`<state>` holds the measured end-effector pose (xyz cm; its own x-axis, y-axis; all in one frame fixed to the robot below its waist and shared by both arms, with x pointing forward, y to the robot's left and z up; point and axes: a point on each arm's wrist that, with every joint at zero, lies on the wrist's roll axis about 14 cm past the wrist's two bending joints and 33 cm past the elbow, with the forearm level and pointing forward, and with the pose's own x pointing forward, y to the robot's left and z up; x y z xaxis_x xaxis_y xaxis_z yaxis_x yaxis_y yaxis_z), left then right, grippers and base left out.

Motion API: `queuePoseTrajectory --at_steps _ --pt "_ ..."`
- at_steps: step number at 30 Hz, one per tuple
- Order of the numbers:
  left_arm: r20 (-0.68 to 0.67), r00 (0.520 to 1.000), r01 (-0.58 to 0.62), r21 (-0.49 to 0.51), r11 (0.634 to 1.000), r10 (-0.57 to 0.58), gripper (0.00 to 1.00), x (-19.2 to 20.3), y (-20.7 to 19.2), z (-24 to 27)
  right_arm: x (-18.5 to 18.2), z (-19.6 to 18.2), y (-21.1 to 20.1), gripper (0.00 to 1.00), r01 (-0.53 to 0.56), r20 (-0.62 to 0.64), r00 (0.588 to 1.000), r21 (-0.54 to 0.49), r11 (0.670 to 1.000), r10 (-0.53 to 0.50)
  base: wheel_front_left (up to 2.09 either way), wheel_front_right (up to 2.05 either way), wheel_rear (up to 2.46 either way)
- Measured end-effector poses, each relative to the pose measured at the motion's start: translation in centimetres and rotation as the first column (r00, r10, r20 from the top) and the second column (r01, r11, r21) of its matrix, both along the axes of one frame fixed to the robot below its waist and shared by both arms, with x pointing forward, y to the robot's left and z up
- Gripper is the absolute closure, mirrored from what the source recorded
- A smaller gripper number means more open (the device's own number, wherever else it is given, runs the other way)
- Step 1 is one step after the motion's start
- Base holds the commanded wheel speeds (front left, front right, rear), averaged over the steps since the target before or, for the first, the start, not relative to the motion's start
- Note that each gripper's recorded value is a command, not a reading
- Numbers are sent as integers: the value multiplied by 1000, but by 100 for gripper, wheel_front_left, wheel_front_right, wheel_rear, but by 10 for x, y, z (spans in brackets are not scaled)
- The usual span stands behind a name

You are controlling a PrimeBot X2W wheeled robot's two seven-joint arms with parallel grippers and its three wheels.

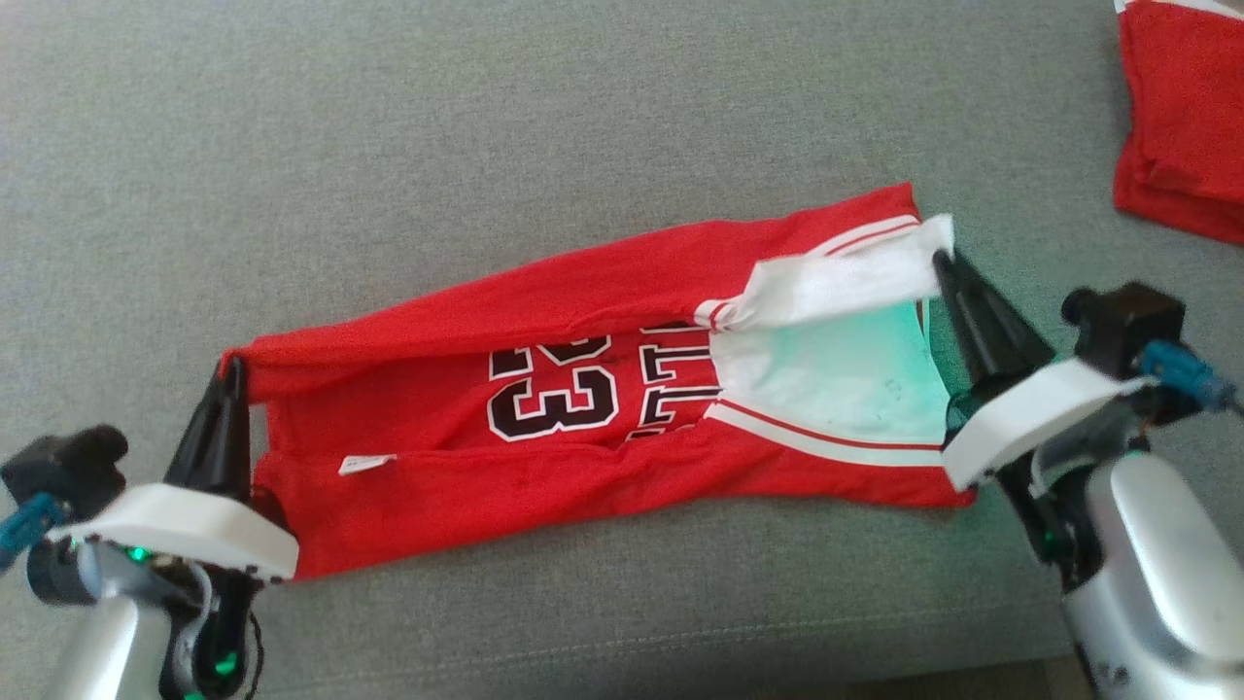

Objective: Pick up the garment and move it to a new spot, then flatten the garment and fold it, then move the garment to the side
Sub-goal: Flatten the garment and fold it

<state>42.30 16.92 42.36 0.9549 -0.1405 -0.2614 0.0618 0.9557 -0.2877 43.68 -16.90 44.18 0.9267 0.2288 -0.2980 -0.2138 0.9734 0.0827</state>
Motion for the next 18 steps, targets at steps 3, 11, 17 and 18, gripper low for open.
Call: queuePoseTrajectory --at_steps 3,11,17,18 --pt "-28 1000 -16 -17 1000 15 100 -6 0 -10 -10 -3 5 100 7 -25 1000 13 1000 -7 0 0 0" --pt "-75 996 -48 -34 998 45 100 -21 3 -26 -25 -8 3 100 33 -59 998 11 999 -33 0 0 0" --pt "-80 996 -47 -38 998 43 100 -23 0 -27 -37 -14 3 100 52 -81 995 21 998 -51 0 0 0" --pt "-81 996 -45 -39 998 42 100 -24 -1 -28 -39 -14 3 100 55 -83 995 20 998 -53 0 0 0"
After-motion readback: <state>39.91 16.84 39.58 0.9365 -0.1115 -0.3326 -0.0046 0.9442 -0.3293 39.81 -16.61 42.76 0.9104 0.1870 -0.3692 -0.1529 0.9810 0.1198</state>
